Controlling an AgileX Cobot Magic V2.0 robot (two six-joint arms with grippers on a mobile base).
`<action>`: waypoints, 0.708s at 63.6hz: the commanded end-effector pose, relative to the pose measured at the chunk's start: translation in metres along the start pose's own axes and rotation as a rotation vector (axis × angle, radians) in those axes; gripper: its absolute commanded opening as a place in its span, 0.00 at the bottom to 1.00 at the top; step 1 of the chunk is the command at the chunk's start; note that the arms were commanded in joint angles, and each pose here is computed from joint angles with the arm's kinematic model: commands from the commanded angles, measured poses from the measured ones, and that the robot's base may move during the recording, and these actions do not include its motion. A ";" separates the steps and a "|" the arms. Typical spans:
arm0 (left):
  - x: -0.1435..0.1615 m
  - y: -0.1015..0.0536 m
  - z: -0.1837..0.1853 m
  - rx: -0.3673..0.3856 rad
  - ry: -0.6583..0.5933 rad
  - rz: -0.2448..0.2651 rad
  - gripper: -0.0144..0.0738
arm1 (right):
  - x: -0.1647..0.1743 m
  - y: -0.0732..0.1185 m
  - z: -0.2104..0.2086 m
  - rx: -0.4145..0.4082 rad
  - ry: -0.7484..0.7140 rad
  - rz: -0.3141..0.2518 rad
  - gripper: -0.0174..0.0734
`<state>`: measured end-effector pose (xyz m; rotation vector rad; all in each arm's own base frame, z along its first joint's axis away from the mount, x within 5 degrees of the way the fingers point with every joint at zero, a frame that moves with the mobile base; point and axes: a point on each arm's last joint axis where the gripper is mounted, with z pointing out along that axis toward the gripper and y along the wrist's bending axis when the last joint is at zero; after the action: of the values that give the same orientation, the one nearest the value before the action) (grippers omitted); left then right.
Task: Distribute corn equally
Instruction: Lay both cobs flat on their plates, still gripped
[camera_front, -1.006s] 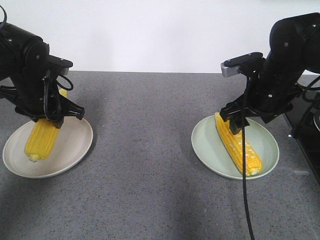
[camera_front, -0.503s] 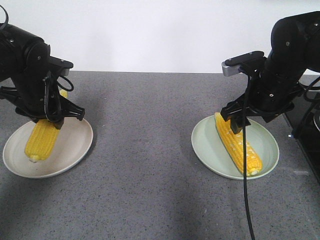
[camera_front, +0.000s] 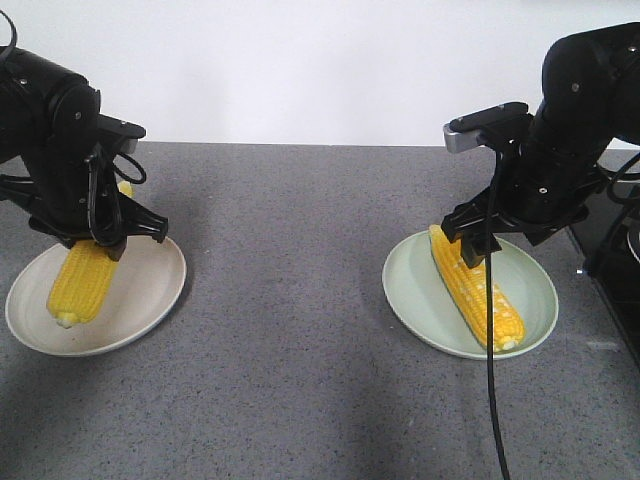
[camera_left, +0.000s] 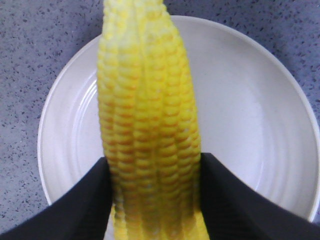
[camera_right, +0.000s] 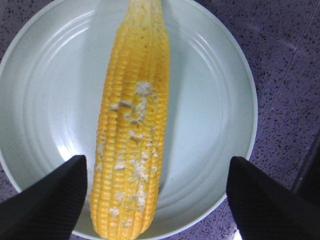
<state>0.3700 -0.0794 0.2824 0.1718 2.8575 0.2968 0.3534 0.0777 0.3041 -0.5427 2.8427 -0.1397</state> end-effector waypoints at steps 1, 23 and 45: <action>-0.001 0.007 -0.025 0.001 -0.077 -0.026 0.50 | 0.005 -0.004 -0.026 0.022 -0.046 0.005 0.81; -0.001 0.006 -0.025 0.013 -0.076 -0.028 0.58 | 0.005 -0.004 -0.026 0.022 -0.046 0.008 0.81; 0.000 0.006 -0.025 0.018 -0.062 -0.031 0.60 | 0.004 -0.004 -0.026 0.022 -0.049 0.008 0.81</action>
<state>0.3687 -0.0808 0.2817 0.1625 2.8744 0.2713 0.3534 0.0776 0.3041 -0.5387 2.8441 -0.1393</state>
